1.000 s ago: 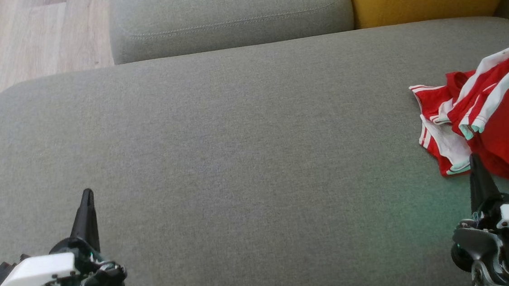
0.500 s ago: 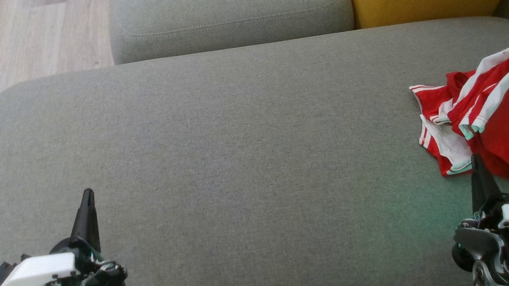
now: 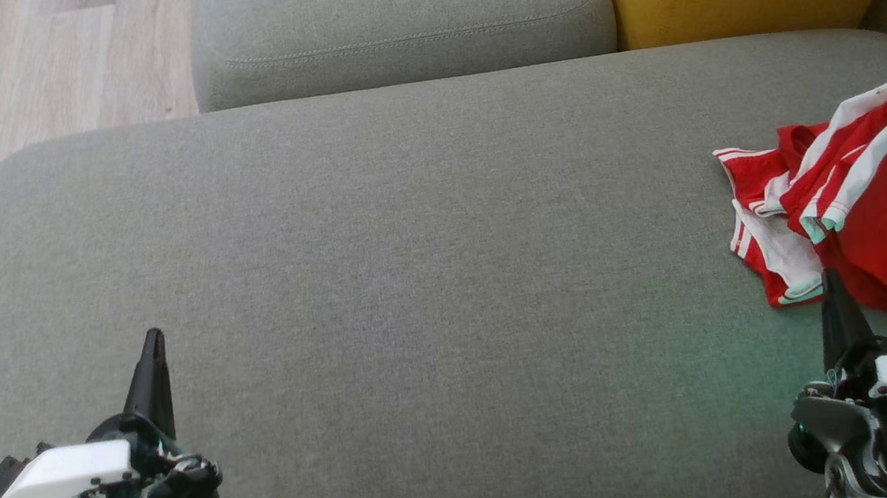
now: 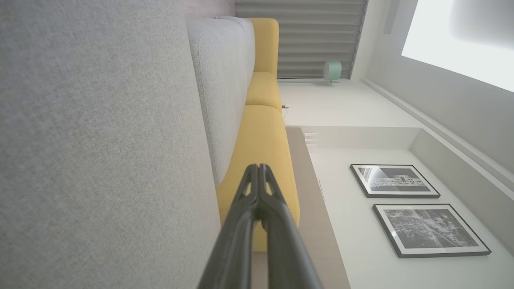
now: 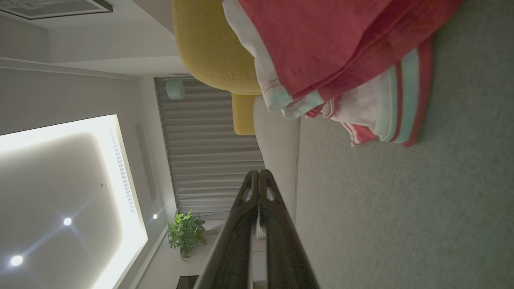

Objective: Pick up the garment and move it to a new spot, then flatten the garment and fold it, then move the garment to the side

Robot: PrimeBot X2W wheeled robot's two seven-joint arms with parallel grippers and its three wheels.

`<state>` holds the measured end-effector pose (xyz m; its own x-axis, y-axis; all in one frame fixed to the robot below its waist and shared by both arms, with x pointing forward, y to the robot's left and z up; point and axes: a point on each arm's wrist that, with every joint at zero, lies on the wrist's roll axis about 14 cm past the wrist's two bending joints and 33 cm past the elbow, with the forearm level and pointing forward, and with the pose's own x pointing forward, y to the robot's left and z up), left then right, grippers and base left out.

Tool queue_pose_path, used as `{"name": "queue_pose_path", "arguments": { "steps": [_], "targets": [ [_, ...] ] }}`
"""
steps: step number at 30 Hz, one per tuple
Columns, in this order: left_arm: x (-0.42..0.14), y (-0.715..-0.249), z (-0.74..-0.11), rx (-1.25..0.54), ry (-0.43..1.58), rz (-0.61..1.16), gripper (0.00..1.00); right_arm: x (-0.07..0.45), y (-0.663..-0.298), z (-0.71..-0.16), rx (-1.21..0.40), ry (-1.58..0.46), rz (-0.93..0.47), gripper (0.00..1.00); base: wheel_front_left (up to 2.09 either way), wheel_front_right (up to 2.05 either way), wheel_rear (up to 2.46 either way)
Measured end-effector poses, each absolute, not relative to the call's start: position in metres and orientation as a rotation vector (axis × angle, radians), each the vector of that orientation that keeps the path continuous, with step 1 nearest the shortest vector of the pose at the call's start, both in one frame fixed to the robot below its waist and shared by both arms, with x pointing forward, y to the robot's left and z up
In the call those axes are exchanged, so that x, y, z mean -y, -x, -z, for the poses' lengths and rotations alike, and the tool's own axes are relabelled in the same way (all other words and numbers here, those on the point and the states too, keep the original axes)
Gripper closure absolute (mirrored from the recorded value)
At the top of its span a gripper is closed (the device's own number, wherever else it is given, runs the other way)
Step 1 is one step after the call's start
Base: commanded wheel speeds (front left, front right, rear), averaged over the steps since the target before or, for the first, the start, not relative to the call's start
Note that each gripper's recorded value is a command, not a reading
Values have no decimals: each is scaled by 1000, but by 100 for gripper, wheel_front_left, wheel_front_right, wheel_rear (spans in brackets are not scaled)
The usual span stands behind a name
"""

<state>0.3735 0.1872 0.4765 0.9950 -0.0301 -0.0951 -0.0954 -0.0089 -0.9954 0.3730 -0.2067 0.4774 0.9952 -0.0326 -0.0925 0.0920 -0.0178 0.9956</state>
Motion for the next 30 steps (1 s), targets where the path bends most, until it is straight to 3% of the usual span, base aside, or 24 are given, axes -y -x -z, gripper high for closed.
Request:
{"name": "queue_pose_path", "arguments": {
  "steps": [30],
  "targets": [
    [-191, -373, -477, -89, 1582, -60, 100, 207, -373, -477, -49, -1584, 99, 100, 0, 0, 0]
  ]
}}
